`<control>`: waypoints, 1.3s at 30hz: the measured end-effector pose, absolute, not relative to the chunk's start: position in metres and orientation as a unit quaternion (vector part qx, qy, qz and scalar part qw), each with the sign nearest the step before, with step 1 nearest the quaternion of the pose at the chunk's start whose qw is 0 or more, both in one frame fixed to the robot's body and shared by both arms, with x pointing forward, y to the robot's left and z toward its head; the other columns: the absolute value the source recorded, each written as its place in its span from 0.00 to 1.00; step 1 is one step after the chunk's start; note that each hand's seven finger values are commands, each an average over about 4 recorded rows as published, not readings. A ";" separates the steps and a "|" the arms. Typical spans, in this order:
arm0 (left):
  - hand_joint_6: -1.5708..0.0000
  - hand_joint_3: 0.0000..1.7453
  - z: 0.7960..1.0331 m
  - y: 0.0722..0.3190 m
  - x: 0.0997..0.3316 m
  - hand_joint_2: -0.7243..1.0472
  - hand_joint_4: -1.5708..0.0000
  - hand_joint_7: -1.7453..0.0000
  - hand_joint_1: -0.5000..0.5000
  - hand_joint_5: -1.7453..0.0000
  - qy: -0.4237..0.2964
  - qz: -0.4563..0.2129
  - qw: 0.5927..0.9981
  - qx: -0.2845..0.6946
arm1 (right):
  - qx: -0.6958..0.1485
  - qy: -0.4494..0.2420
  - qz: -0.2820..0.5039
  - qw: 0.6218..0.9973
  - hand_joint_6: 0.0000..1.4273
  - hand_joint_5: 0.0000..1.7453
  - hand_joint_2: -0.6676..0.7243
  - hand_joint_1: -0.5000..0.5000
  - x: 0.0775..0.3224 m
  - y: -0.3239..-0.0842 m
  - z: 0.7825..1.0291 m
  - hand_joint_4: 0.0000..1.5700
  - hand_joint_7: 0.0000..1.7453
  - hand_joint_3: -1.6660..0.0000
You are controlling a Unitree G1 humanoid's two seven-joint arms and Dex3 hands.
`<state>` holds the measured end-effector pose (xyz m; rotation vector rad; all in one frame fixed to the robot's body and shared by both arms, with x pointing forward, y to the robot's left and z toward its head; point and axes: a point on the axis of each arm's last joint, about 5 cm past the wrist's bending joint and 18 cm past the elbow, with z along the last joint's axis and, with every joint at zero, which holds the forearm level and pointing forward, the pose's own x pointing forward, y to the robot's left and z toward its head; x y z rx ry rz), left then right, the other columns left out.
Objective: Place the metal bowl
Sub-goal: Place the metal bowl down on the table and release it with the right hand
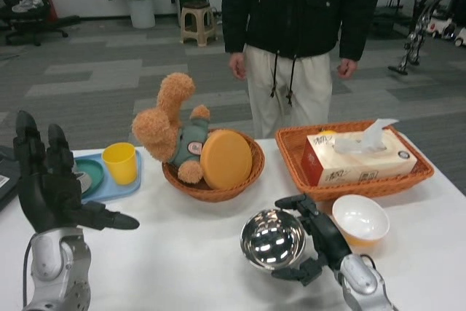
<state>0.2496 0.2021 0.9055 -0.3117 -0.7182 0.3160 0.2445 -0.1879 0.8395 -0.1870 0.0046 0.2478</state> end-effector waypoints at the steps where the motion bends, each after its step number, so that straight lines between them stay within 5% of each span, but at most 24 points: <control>1: 1.00 0.05 0.905 0.202 0.250 0.00 1.00 1.00 0.00 1.00 -0.348 0.153 0.912 -0.151 | -0.094 0.005 0.122 0.988 0.90 0.94 0.10 0.21 0.245 -0.188 0.839 0.99 0.96 0.24; 21: 1.00 0.05 0.905 0.201 0.249 0.00 1.00 1.00 0.00 1.00 -0.347 0.151 0.913 -0.151 | -0.115 0.038 0.130 0.984 0.89 0.94 0.14 0.21 0.244 -0.184 0.830 0.99 0.96 0.29; 24: 1.00 0.05 0.904 0.201 0.249 0.00 1.00 1.00 0.00 1.00 -0.346 0.151 0.914 -0.151 | -0.117 0.037 0.133 0.983 0.80 0.92 0.15 0.19 0.243 -0.183 0.830 0.84 0.96 0.25; 27: 1.00 0.05 0.903 0.202 0.248 0.00 1.00 1.00 0.00 1.00 -0.344 0.152 0.914 -0.150 | -0.118 0.034 0.134 0.983 0.55 0.83 0.17 0.17 0.243 -0.182 0.830 0.60 0.95 0.20; 31: 1.00 0.05 0.902 0.202 0.247 0.00 1.00 1.00 0.00 1.00 -0.342 0.153 0.915 -0.150 | -0.118 0.029 0.133 0.984 0.22 0.58 0.18 0.12 0.242 -0.182 0.830 0.34 0.89 0.19; 36: 1.00 0.05 0.902 0.202 0.247 0.00 1.00 1.00 0.00 1.00 -0.342 0.153 0.915 -0.150 | -0.110 0.024 0.127 0.985 0.06 0.32 0.22 0.08 0.237 -0.183 0.827 0.18 0.74 0.23; 39: 1.00 0.05 0.902 0.202 0.247 0.00 1.00 1.00 0.00 1.00 -0.342 0.153 0.915 -0.150 | -0.098 0.020 0.118 0.988 0.00 0.12 0.26 0.06 0.234 -0.185 0.827 0.07 0.56 0.33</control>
